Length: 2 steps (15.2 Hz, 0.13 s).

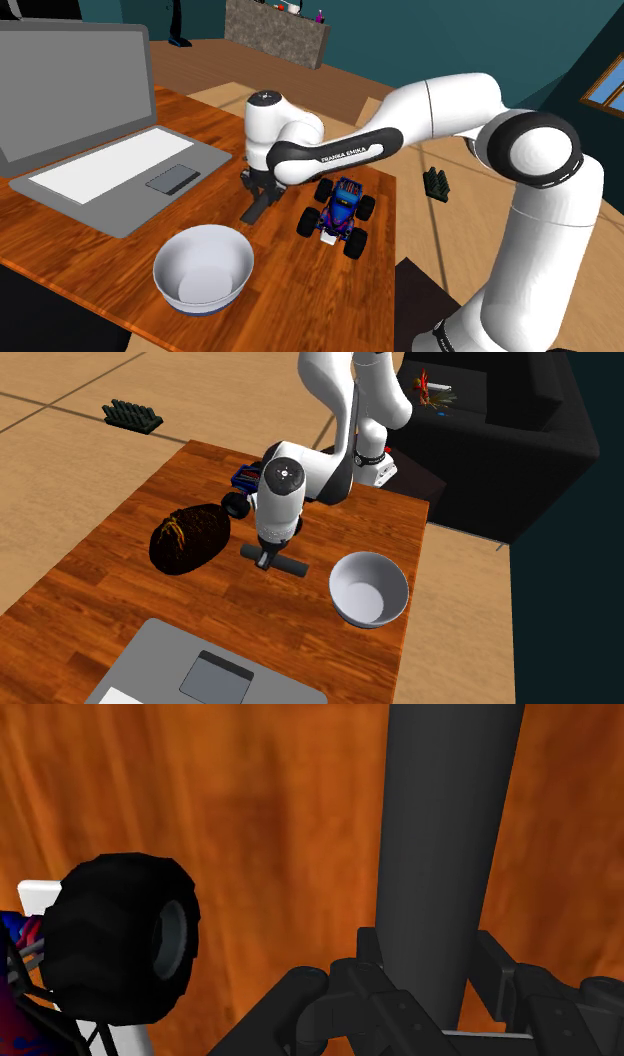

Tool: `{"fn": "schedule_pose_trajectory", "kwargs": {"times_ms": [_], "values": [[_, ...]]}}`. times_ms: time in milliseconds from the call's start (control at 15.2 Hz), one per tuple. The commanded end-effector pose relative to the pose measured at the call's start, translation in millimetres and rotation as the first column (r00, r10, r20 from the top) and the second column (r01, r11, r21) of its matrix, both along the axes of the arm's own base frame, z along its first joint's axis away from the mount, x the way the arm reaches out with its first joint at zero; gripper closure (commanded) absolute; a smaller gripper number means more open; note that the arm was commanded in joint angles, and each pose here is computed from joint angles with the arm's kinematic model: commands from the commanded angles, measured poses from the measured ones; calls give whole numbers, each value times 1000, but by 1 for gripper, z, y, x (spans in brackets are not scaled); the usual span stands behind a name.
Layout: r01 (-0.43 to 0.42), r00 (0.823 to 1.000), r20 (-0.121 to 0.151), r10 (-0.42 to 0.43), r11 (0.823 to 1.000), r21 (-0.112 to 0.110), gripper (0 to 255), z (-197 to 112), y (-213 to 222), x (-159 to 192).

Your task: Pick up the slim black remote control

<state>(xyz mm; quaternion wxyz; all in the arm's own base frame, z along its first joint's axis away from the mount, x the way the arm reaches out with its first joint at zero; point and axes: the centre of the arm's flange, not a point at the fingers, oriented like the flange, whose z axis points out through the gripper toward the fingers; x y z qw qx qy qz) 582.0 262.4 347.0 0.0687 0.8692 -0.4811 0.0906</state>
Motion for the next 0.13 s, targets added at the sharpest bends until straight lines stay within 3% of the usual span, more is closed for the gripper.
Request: {"fn": "schedule_pose_trajectory", "kwargs": {"times_ms": [0, 66], "values": [[0, 1000, 0, 0, 1000, 0, 255, 6, 0, 0], [0, 1000, 0, 0, 1000, 0, 255, 6, 0, 0]]}}
